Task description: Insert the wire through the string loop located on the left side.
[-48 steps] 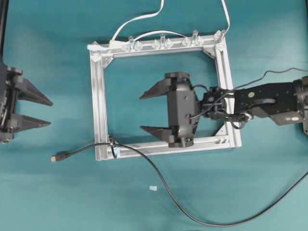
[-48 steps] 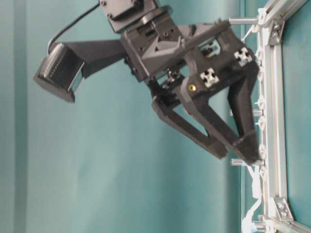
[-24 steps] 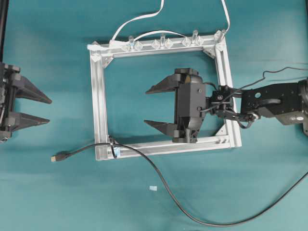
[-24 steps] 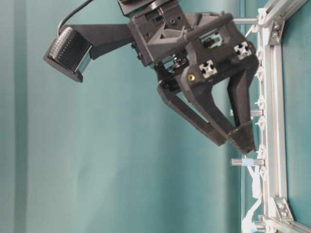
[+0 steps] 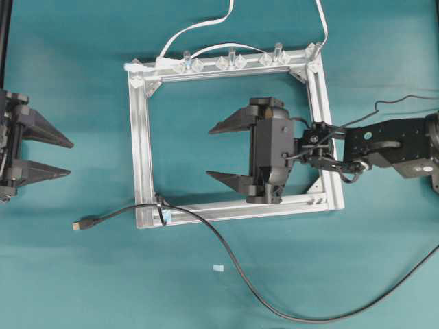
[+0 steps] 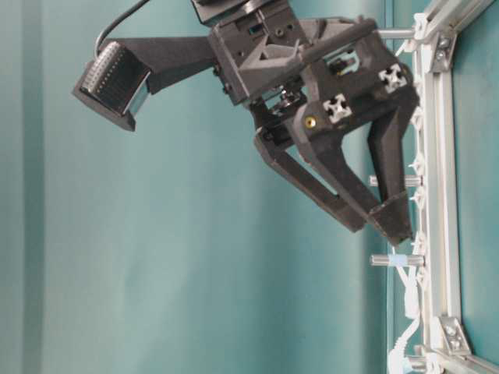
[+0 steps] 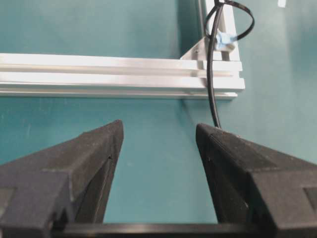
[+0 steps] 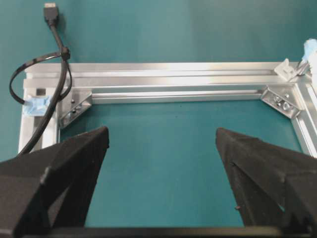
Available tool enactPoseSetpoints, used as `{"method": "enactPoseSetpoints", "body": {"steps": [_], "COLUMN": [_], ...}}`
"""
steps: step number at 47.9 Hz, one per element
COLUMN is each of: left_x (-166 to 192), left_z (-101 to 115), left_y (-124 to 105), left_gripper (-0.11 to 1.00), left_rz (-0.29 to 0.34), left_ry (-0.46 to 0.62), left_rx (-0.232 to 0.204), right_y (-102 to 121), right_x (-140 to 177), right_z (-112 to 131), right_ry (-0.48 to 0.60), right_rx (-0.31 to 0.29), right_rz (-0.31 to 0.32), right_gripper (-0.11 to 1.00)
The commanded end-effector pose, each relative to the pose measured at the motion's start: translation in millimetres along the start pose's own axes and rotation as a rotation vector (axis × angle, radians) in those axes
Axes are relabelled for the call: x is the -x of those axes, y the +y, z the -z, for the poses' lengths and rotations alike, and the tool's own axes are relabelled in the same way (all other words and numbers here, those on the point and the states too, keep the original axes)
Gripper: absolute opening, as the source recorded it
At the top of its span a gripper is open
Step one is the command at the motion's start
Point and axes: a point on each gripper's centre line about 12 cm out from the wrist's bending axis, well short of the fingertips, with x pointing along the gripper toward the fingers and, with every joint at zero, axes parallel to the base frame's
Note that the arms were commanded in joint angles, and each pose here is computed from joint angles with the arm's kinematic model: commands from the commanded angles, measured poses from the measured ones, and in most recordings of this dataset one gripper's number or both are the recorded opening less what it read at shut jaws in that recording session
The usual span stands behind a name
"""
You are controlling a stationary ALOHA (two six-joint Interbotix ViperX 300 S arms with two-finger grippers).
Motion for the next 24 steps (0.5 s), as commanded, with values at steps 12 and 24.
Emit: {"method": "enactPoseSetpoints", "body": {"steps": [12, 24], "left_x": [0.0, 0.1], "left_z": [-3.2, -3.7], "left_y": [0.6, 0.0], "left_gripper": [0.62, 0.62], "left_rz": [-0.005, -0.002], "left_ry": [-0.007, -0.008], "left_rx": [-0.007, -0.009], "right_y": [-0.9, -0.7], "right_x": [2.1, 2.1], "right_z": [-11.0, -10.4], "right_ry": [-0.035, -0.031], "right_rx": [-0.004, -0.002], "right_rz": [0.002, 0.001], "right_gripper": [0.93, 0.93]}}
